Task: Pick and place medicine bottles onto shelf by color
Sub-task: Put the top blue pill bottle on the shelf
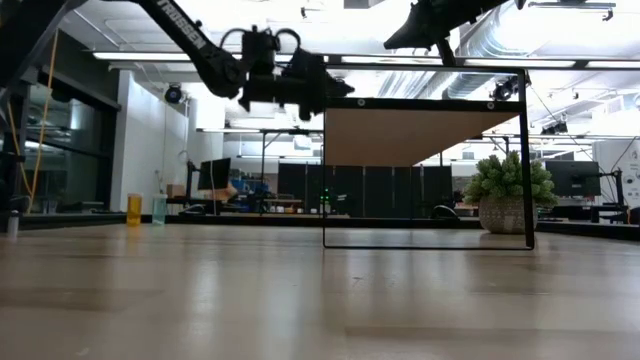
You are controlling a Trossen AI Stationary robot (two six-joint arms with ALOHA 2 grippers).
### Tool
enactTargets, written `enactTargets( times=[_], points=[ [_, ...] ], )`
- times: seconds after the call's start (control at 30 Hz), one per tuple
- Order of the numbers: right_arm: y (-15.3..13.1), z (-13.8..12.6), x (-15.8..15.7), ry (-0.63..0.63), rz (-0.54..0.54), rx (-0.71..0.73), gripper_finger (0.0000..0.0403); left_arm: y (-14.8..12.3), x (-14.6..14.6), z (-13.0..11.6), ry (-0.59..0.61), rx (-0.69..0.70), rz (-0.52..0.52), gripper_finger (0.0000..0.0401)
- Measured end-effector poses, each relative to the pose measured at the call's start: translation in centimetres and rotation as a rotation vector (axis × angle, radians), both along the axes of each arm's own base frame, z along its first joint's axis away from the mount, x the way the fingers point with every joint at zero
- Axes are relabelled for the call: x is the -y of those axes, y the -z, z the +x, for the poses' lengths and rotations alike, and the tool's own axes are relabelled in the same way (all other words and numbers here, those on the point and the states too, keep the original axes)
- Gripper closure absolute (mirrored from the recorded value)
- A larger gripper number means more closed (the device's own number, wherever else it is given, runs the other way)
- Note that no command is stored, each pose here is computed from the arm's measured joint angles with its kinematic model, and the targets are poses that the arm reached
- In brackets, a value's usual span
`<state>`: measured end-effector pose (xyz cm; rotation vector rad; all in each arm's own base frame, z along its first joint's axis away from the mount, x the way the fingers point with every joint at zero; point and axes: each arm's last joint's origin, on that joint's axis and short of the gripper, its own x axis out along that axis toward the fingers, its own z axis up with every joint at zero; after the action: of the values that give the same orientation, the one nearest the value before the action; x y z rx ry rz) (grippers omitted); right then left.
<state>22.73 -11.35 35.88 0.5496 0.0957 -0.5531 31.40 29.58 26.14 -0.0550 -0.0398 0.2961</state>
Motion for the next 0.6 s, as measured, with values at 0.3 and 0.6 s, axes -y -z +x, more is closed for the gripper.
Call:
enactTargets(
  times=[0.3, 0.6],
  points=[
    [0.0, 0.0, 0.0, -0.013, -0.032, -0.018, 0.0403, -7.0, 3.1, -2.8, 0.028, 0.035, 0.037, 0.0178],
    [0.0, 0.1, -0.2, -0.109, -0.072, -0.033, 0.0403, -12.7, 10.2, -6.4, 0.273, -0.006, -0.179, 0.0178]
  ],
)
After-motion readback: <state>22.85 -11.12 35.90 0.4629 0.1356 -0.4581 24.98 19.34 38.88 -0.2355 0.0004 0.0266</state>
